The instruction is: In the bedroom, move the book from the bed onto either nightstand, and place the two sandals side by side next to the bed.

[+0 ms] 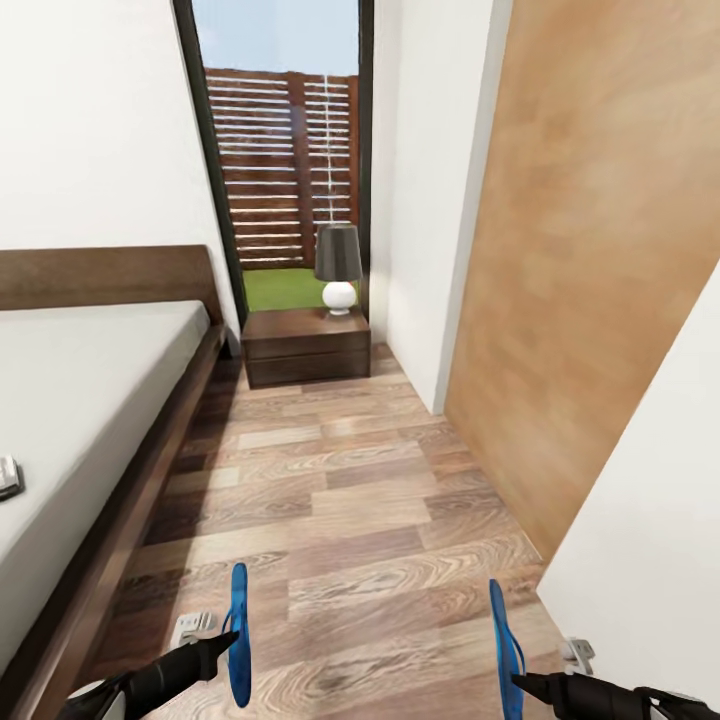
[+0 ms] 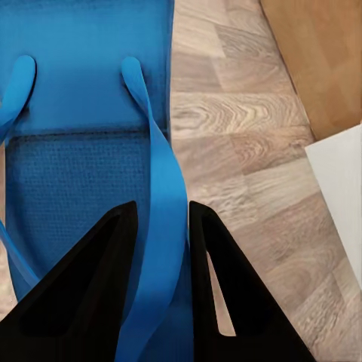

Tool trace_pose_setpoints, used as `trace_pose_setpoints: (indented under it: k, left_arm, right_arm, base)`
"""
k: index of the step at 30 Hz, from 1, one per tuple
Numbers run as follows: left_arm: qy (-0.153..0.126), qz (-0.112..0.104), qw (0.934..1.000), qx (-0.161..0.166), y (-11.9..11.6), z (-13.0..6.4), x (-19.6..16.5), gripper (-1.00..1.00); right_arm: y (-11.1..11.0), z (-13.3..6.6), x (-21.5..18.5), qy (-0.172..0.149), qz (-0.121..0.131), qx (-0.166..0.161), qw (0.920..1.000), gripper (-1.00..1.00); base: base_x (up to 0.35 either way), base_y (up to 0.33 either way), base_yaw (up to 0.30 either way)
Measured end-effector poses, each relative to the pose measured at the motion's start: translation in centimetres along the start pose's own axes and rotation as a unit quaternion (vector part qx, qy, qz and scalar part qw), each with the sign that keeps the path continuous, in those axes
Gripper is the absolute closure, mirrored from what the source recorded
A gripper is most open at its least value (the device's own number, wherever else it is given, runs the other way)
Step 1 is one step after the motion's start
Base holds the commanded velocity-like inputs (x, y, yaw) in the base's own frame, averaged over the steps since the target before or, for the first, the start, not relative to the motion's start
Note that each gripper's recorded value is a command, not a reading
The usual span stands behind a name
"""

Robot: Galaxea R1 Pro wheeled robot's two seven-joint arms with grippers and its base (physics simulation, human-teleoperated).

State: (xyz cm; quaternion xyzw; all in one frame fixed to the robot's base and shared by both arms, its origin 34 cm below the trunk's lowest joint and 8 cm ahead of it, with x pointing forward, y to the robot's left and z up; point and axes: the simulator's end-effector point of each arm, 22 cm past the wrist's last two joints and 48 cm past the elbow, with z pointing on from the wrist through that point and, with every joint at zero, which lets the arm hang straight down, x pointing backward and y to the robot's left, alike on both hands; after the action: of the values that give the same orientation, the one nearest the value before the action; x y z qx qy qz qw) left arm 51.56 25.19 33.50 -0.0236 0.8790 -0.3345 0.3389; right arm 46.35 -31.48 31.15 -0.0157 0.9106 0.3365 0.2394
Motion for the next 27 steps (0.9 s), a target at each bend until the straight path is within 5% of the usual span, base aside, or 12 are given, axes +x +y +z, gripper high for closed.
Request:
trace_pose_setpoints:
  k: [27]
  left_arm:
    - [0.0, 0.0, 1.0, -0.001, 0.03, -0.01, 0.05, 1.0]
  right_arm:
    - [0.06, 0.05, 0.04, 0.001, 0.0, -0.001, 1.0, 1.0]
  base:
    - [0.329, -0.001, 0.043]
